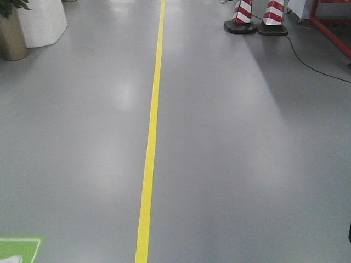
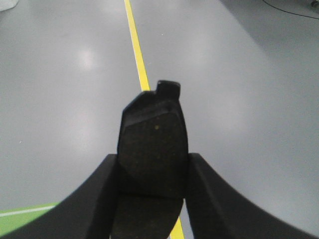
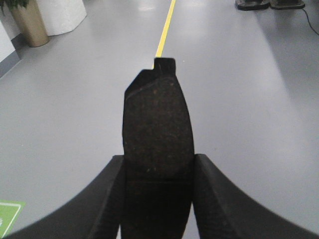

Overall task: Move and align brake pads A on conveyor
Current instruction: 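Turn the base away from the table holding both pads, then drive forward along the yellow floor line past the cones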

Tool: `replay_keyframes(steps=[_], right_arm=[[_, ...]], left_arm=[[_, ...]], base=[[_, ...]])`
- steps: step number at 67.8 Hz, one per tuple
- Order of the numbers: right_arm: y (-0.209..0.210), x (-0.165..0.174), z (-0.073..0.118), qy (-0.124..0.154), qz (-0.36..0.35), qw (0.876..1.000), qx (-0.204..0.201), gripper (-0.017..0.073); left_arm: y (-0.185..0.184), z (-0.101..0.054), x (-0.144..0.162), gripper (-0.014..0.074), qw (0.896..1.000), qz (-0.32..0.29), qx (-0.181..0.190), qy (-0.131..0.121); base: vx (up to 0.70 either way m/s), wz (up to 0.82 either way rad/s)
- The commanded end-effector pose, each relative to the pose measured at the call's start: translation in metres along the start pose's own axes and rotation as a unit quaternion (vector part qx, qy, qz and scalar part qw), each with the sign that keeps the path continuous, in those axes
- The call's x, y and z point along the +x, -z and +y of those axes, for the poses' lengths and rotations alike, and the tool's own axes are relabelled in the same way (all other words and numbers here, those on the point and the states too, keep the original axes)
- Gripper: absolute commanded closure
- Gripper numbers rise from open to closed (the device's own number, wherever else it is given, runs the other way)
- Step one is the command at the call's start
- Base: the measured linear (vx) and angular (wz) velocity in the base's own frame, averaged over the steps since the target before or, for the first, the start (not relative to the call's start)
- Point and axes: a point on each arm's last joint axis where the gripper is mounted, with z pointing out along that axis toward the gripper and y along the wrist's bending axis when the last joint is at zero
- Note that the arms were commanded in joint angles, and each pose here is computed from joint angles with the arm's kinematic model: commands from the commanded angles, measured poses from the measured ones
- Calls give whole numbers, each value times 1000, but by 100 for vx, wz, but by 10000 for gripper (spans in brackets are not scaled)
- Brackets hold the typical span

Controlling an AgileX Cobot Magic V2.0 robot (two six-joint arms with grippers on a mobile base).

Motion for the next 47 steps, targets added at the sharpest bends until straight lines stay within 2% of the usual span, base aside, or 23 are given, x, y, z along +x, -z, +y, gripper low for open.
replay_keyframes(steps=[1,23,47], right_arm=[[4,-17,1,3,-56,998,-2,566],[3,-16,1,3,-54,999,-2,566],[3,-16,1,3,-53,999,-2,566]], left_arm=[[4,0,-17,599,998,-57,1,4],[4,0,-17,599,998,-57,1,4],[4,0,-17,599,998,-57,1,4]], base=[[54,-8],[59,-3],[67,13]])
